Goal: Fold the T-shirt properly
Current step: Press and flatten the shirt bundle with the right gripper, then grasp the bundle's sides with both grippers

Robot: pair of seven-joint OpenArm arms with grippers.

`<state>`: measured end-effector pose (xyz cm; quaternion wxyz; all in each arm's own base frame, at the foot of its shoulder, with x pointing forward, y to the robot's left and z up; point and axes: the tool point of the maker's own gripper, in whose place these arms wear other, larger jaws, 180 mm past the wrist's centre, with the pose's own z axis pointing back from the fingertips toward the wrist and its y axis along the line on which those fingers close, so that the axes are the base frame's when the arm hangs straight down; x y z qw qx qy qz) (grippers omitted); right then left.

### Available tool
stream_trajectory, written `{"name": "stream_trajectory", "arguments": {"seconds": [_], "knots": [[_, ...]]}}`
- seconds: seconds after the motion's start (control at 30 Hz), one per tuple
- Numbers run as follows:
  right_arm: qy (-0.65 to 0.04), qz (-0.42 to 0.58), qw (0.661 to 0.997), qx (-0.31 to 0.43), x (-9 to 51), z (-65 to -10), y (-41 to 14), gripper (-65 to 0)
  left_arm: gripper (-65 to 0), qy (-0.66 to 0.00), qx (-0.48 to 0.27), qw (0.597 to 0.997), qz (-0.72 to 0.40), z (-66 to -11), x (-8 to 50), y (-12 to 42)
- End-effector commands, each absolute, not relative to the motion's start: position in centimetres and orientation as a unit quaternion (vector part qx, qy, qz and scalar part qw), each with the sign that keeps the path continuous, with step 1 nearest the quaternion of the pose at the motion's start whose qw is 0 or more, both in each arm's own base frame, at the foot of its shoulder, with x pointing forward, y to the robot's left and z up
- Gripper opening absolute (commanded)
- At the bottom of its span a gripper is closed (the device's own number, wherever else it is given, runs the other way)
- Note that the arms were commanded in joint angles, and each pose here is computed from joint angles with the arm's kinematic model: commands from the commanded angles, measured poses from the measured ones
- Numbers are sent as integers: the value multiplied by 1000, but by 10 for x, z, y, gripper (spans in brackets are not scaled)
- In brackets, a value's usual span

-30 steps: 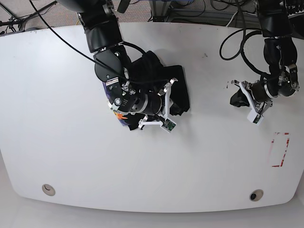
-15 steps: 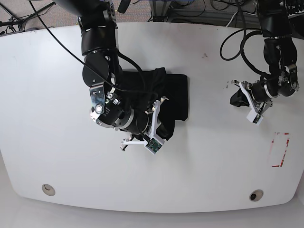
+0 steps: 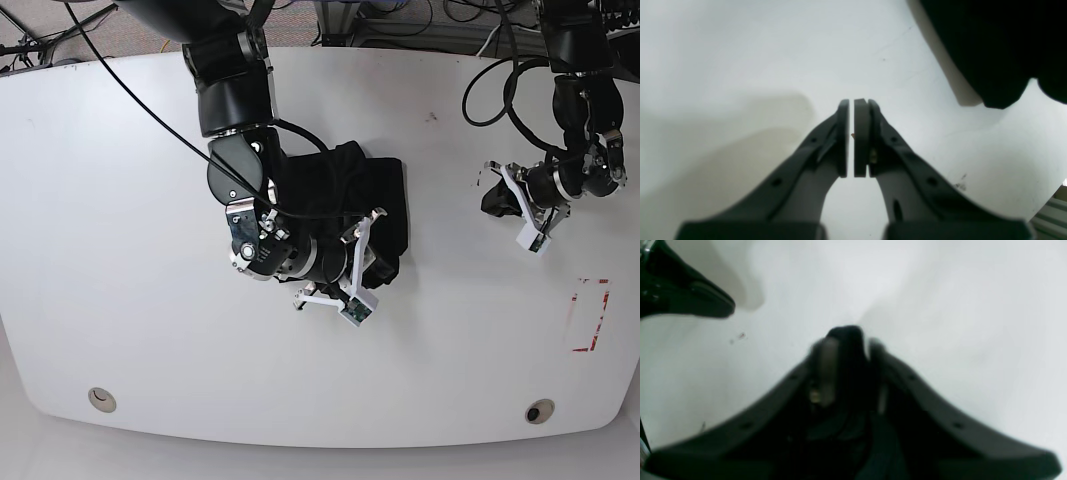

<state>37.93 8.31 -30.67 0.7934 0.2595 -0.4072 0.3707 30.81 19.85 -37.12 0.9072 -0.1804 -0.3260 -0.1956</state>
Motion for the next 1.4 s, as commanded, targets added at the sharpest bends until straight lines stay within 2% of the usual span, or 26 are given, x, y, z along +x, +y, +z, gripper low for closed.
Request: {"name": "stream_trajectory", "arguments": {"seconds": [0.0, 0.13, 0.27, 0.63, 0.73, 0.8, 0.83, 0.93, 1.0, 1.2, 1.37], "knots": [[-431, 354, 777, 291, 391, -294, 99, -374, -639, -351, -177, 897, -201, -356, 318, 201], [-423, 340, 779, 313, 397, -305, 108, -190, -639, -348, -179, 898, -201, -358, 315, 200], [-431, 342, 776, 309, 401, -298, 107, -86, -639, -337, -187, 897, -217, -363, 312, 188], [-456, 379, 773, 227, 352, -276, 59, -87, -639, -336, -188, 896, -222, -364, 312, 185], [-449, 386, 778, 209, 335, -281, 46, -166, -639, -343, -186, 893, -223, -359, 319, 185], [-446, 385, 781, 207, 323, -284, 43, -254, -639, -343, -186, 893, -223, -359, 319, 185], [-441, 386, 784, 205, 314, -289, 39, -325, -639, -343, -186, 893, -223, -359, 319, 185], [-425, 388, 793, 199, 303, -303, 29, -484, -639, -344, -186, 893, -223, -358, 319, 185], [-418, 390, 797, 195, 300, -308, 24, -552, -639, -345, -186, 892, -224, -357, 320, 185], [-379, 383, 814, 215, 285, -337, 28, -545, -639, -346, -186, 892, -224, -357, 321, 184], [-358, 389, 805, 269, 270, -352, 68, -549, -639, -347, -196, 890, -221, -359, 321, 176]]}}
